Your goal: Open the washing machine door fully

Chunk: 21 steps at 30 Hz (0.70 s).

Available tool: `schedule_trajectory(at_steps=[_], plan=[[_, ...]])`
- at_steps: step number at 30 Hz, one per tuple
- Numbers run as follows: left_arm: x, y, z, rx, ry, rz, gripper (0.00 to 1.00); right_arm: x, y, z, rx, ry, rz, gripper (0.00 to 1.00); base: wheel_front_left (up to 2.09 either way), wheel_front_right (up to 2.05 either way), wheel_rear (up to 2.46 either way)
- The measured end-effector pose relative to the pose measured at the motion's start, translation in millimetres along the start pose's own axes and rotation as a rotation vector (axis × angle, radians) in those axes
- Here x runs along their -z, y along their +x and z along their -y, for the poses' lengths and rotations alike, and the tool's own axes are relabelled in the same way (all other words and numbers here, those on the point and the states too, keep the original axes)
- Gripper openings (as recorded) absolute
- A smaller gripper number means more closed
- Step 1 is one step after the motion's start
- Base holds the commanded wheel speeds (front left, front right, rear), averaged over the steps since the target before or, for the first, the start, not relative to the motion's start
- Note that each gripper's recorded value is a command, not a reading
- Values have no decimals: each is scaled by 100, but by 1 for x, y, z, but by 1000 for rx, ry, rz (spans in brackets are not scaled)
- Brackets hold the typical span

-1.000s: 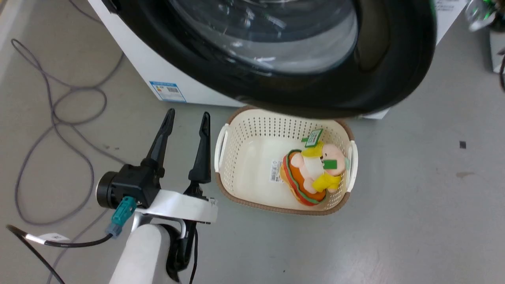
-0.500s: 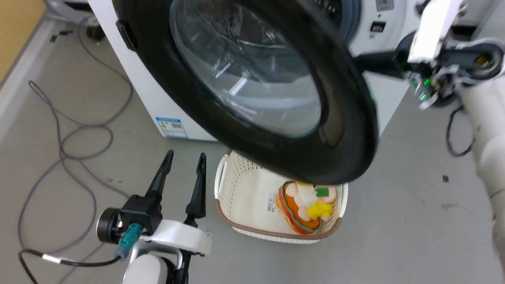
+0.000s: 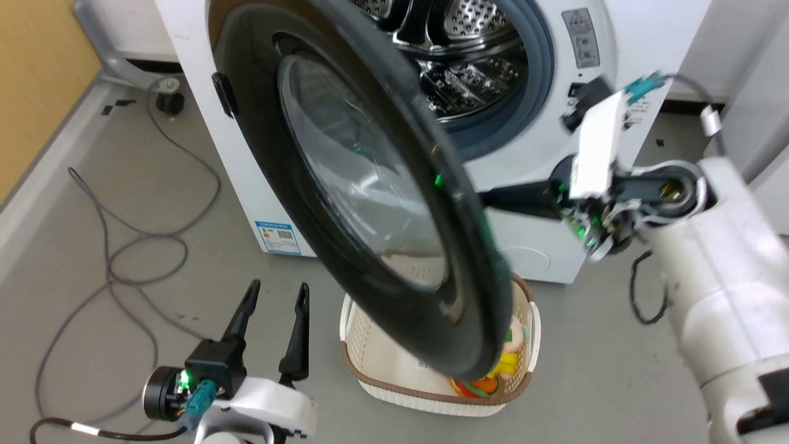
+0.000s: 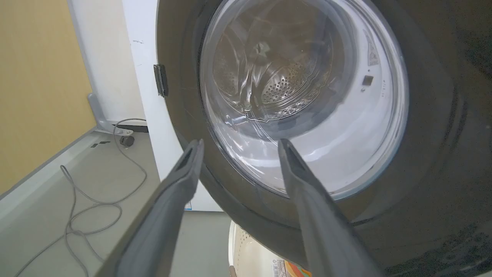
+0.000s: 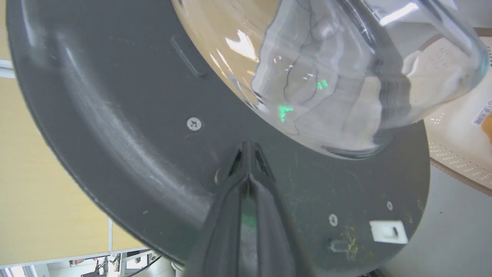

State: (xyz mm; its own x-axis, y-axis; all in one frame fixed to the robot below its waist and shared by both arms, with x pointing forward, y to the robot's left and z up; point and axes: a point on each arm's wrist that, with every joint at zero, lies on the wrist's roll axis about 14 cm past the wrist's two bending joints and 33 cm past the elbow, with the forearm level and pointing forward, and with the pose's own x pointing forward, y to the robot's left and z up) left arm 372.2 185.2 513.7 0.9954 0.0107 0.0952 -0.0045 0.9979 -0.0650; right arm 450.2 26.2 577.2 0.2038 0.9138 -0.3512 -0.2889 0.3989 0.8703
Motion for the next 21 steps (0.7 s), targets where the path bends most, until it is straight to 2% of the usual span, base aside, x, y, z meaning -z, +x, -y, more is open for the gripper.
schedule_trajectory(at_steps=[21], plan=[[9, -13, -4, -10, -1, -32, 100, 79, 26, -12, -132, 42, -146, 0, 0, 0, 0]])
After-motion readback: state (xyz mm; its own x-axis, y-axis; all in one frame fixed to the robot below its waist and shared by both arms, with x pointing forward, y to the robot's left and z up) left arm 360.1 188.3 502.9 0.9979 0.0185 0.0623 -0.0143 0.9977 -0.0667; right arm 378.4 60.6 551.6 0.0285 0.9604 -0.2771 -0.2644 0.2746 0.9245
